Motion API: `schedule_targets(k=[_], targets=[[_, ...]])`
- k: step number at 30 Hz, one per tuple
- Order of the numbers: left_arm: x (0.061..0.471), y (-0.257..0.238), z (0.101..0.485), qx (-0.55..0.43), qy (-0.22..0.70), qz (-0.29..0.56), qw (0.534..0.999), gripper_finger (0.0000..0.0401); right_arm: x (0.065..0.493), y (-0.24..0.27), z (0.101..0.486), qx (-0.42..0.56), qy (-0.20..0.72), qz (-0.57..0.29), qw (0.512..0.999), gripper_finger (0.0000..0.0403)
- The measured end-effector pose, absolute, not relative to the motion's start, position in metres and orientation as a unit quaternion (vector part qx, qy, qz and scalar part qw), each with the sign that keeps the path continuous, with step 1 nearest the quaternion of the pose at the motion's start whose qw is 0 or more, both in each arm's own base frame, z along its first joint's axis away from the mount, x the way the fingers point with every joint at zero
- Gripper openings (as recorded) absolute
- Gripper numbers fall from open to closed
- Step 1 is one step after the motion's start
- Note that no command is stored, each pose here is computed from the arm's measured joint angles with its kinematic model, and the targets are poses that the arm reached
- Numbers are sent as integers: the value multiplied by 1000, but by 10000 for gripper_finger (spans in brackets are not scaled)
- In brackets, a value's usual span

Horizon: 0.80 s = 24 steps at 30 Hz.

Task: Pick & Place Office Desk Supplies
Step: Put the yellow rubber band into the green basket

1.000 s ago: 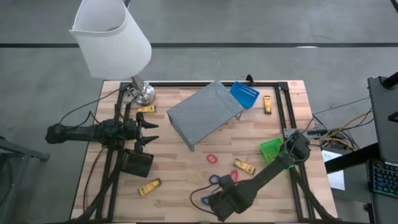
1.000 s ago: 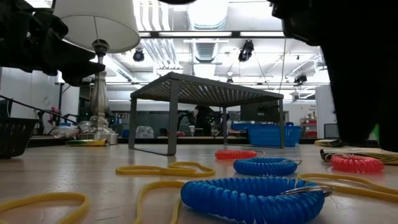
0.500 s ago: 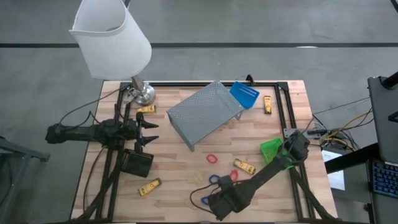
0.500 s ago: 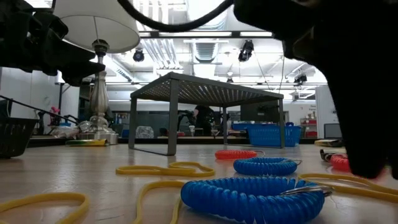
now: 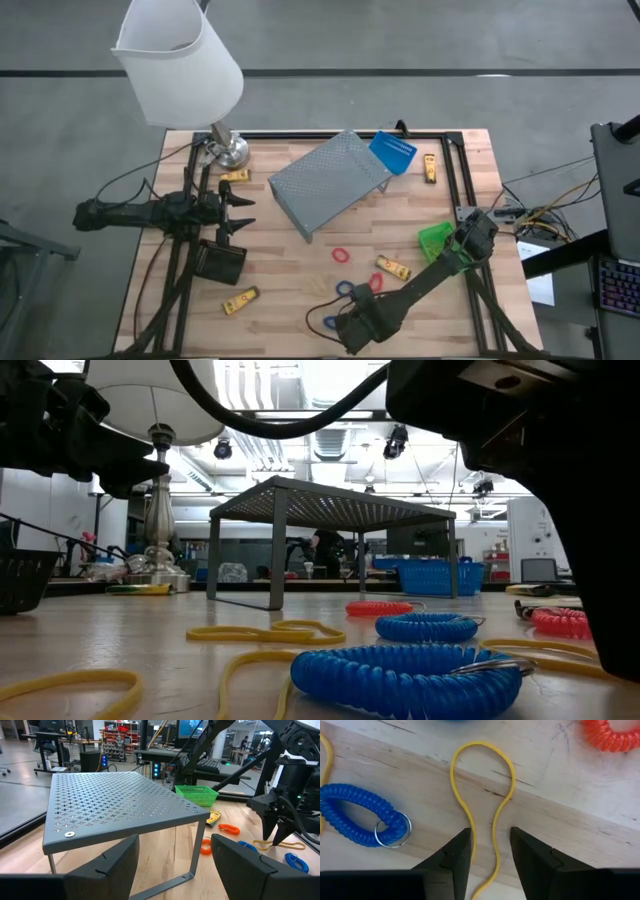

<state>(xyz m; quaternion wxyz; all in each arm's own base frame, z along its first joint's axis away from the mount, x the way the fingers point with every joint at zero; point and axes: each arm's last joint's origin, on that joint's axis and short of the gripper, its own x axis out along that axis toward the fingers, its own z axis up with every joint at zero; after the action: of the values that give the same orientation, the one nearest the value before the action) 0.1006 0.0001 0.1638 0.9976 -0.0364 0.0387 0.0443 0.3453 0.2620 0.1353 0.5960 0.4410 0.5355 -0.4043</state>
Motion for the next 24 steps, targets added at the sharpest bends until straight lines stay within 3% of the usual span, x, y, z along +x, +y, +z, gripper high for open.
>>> schedule_targets(k=[13, 24], targets=[[101, 0, 164, -36, 39, 44, 998, 253, 345, 262, 134, 439, 536, -409, 594, 14], [101, 0, 164, -36, 39, 44, 998, 253, 344, 261, 139, 440, 531, -407, 599, 8]])
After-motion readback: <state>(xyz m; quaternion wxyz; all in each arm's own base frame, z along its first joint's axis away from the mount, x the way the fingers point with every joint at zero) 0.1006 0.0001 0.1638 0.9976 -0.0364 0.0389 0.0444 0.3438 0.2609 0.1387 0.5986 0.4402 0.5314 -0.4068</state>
